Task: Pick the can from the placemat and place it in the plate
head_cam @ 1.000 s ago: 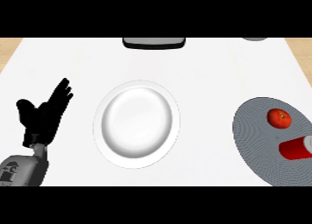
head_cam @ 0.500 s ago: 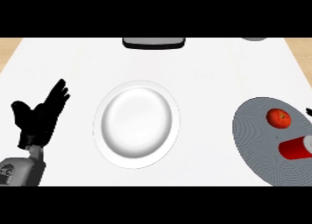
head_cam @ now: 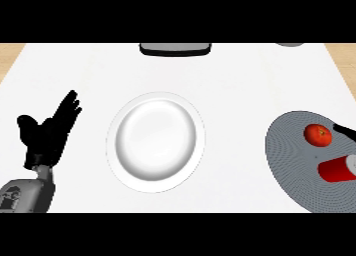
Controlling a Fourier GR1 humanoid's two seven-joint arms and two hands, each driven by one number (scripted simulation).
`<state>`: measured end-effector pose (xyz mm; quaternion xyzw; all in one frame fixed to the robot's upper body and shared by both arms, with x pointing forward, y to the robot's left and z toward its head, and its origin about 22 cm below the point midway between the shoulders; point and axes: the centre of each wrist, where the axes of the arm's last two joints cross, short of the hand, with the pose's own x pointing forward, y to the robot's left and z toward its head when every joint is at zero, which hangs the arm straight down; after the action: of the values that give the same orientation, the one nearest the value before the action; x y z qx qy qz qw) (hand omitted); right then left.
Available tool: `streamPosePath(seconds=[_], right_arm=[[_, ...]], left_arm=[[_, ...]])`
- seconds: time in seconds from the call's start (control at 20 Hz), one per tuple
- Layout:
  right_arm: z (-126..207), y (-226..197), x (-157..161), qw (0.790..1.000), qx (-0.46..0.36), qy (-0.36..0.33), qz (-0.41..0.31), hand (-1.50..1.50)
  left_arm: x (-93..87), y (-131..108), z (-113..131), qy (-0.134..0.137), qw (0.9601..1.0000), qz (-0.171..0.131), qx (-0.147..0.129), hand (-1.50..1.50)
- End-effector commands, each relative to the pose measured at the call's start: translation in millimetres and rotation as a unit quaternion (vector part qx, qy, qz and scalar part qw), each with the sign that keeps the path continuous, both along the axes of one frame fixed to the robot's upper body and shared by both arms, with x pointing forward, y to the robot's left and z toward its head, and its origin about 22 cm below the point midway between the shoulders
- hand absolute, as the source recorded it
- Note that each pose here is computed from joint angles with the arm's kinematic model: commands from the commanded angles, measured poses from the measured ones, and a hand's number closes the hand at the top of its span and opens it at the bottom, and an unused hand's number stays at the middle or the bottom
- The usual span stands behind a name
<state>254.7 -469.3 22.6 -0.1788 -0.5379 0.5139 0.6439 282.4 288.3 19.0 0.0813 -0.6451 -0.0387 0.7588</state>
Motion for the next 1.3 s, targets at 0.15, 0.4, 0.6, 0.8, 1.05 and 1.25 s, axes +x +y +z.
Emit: streamPosePath(seconds=[0.15, 0.4, 0.6, 0.8, 1.05, 1.25], right_arm=[[3.0, 1.2, 13.2, 1.000, -0.017, -0.002, 0.001, -1.50], [-21.5, 27.4, 11.9, 0.998, -0.048, 0.028, 0.019, -1.50], [-25.6, 36.1, 7.4, 0.993, -0.066, 0.047, 0.082, 1.50], [-37.5, 31.3, 6.0, 0.994, -0.045, 0.024, 0.099, 1.50], [-21.6, 41.4, 17.5, 0.997, -0.007, 0.010, 0.078, 1.50], [-9.6, 25.2, 13.9, 0.997, -0.021, -0.066, 0.043, 1.50]], left_arm=[[-5.0, -6.5, -13.8, 0.003, 1.0000, 0.007, 0.005, 0.00], [2.6, 22.0, -1.0, 0.000, 1.0000, 0.001, -0.004, 0.00], [7.1, 8.5, 10.1, -0.001, 1.0000, -0.004, -0.002, 0.00], [-3.8, 9.4, 12.8, 0.000, 1.0000, -0.007, -0.005, 0.00], [3.6, -6.3, 8.4, 0.001, 1.0000, -0.003, -0.003, 0.00], [1.2, 2.8, -10.6, -0.005, 1.0000, 0.003, 0.000, 0.00]])
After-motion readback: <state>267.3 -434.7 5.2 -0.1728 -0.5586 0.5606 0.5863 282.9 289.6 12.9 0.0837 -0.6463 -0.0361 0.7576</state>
